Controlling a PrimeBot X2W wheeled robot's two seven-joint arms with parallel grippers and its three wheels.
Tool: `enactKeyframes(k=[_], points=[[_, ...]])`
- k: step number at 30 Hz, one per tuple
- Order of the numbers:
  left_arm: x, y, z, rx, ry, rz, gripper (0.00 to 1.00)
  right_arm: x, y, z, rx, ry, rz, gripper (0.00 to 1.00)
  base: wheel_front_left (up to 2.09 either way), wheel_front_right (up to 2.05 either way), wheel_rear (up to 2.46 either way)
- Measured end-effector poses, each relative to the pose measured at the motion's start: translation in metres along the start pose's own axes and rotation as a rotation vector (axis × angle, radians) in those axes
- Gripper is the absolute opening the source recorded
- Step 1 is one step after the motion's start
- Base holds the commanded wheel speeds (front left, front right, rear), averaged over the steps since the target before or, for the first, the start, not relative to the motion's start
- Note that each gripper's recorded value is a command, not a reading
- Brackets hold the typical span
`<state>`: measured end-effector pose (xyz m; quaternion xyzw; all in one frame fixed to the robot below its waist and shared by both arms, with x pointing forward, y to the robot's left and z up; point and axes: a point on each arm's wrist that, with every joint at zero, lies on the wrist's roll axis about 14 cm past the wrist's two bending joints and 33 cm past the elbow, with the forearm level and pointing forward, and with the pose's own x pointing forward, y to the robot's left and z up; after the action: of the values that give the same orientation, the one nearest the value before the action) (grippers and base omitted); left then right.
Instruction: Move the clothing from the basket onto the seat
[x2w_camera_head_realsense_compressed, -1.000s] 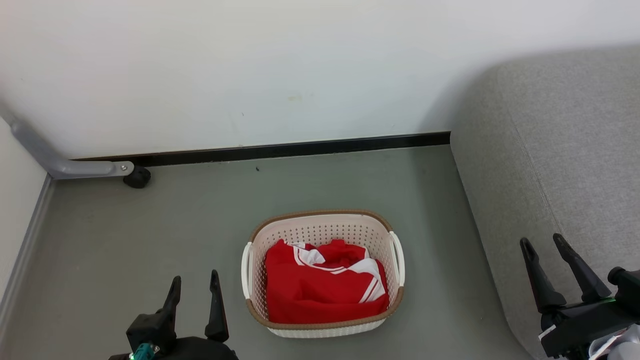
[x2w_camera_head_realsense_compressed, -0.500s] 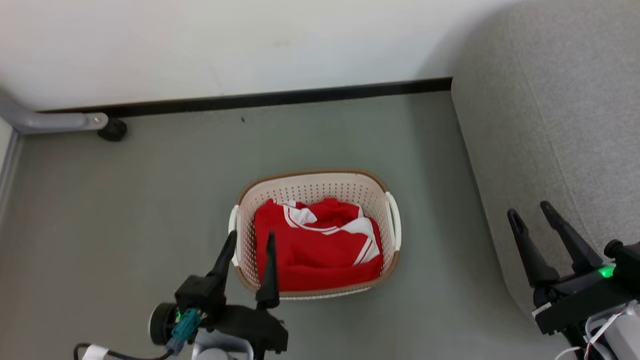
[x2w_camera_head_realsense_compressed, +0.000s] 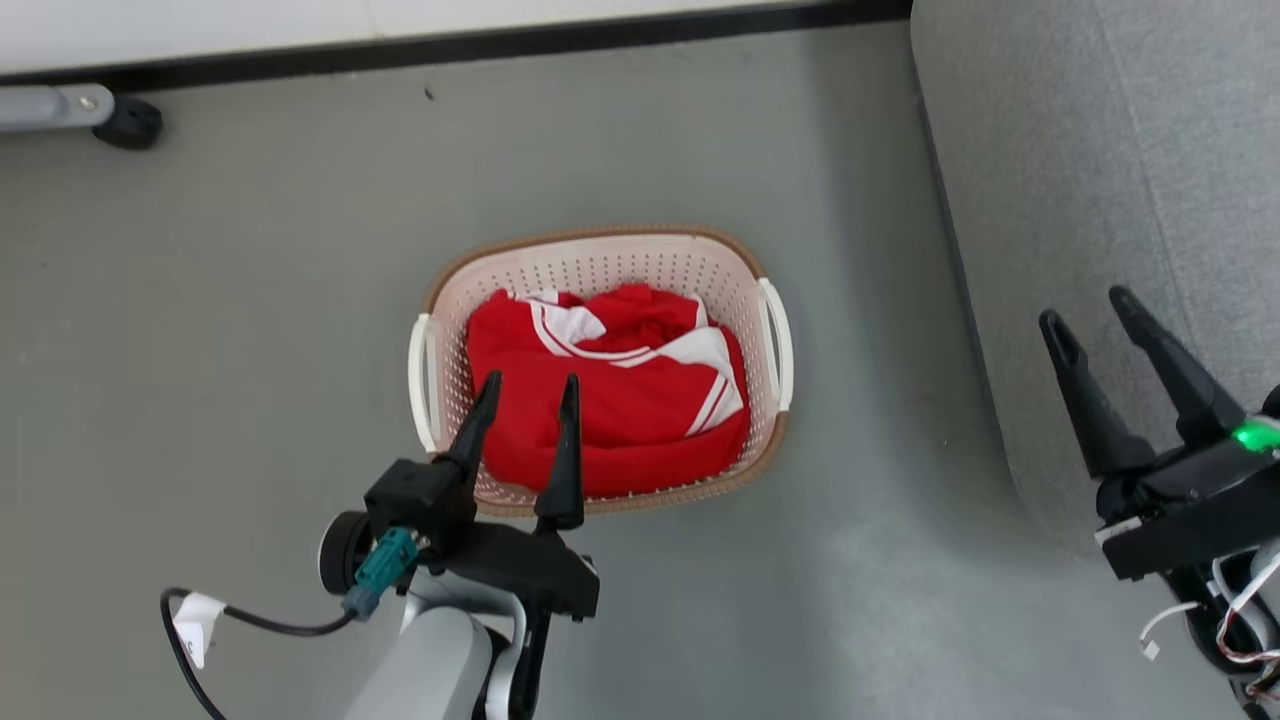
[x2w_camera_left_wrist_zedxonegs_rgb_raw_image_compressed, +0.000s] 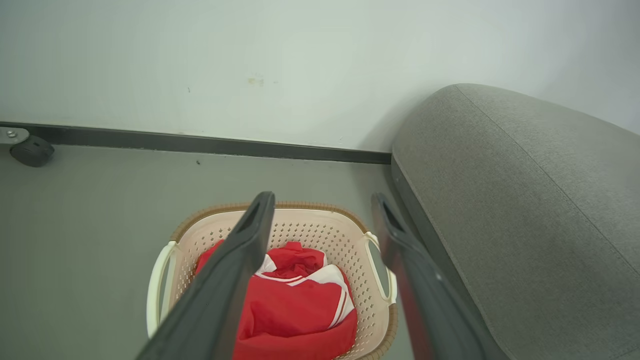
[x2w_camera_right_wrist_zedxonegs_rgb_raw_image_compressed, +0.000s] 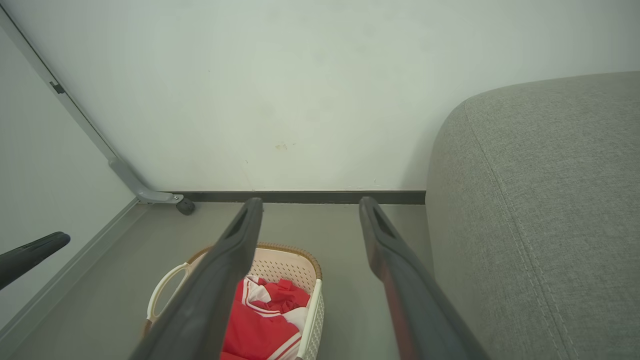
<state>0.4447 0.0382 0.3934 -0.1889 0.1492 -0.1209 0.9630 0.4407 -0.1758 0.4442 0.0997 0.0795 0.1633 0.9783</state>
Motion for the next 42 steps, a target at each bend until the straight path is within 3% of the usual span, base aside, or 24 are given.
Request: enactKeyframes(k=[12,26,42], points=[[0.041,0.006,-0.044,-0.105,0.116,-0.008,1.0,0.033,-0.017,-0.019,0.019,0.039,0.024,1.0,0.0,0.0,0.0],[0.056,0.023,-0.105,-0.201,0.272,0.039,1.0,0.052,-0.022,-0.053,0.043,0.113,0.066,1.0,0.0,0.0,0.0],[0.069,0.053,-0.164,-0.214,0.426,0.115,1.0,0.063,-0.023,-0.086,0.085,0.175,0.101,1.0,0.0,0.0,0.0]])
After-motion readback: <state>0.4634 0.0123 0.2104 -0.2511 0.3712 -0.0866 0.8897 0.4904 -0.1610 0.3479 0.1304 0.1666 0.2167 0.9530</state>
